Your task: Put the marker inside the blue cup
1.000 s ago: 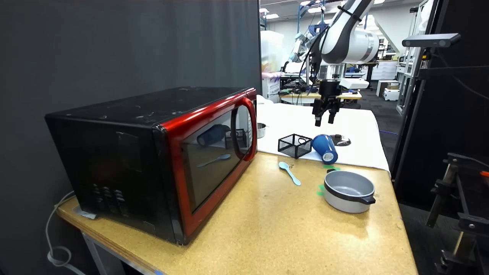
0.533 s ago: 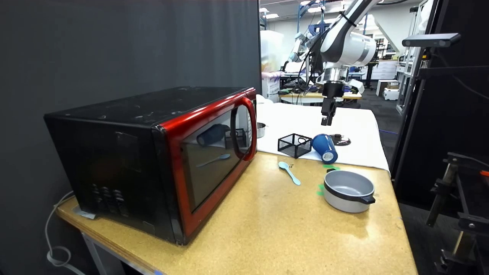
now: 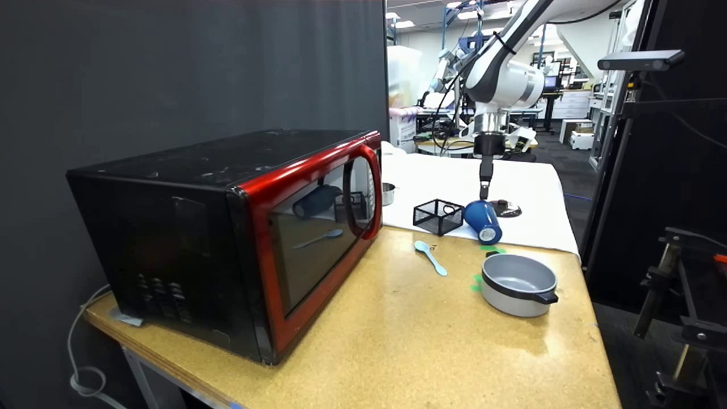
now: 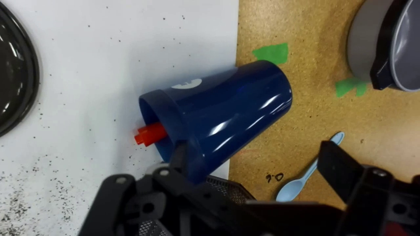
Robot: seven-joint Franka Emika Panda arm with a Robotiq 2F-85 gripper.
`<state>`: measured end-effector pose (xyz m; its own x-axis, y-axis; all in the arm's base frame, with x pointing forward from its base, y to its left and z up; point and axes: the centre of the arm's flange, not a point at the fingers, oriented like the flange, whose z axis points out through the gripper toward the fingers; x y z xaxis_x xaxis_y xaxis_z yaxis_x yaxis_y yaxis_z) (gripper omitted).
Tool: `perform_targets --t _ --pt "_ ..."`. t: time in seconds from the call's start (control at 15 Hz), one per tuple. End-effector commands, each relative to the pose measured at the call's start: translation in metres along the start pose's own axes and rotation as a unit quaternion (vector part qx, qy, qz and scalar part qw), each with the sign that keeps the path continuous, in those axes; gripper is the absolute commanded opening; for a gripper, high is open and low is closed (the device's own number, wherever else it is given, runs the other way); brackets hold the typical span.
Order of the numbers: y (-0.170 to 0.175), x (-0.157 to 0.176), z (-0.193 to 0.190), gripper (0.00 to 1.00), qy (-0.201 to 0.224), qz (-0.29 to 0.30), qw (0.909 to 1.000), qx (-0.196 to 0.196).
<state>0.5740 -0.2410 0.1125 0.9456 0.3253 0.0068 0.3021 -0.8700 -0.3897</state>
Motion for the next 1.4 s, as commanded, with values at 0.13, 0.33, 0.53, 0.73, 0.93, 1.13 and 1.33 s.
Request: perform_targets --t 0.13,0.33,0.53,0.73,0.93,1.13,1.33 --pt "0.012 0.010 0.003 1.00 -0.017 -0.030 0.9990 0.029" --pt "0.015 0.007 -0.001 1.00 -0.015 -0.035 0.9988 0.030" --pt "0.011 0.000 -0.013 1.00 -0.009 -0.048 0.9986 0.019" --pt "0.011 -0.002 -0.026 1.00 -0.004 -0.052 0.9986 0.009" --pt "0.016 0.000 -0.030 1.00 -0.003 -0.048 0.9989 0.002" --pt "0.023 0.001 -0.020 1.00 -0.008 -0.045 0.9989 0.008" --pt "0.028 0.000 -0.002 1.00 -0.015 -0.045 0.9988 0.016"
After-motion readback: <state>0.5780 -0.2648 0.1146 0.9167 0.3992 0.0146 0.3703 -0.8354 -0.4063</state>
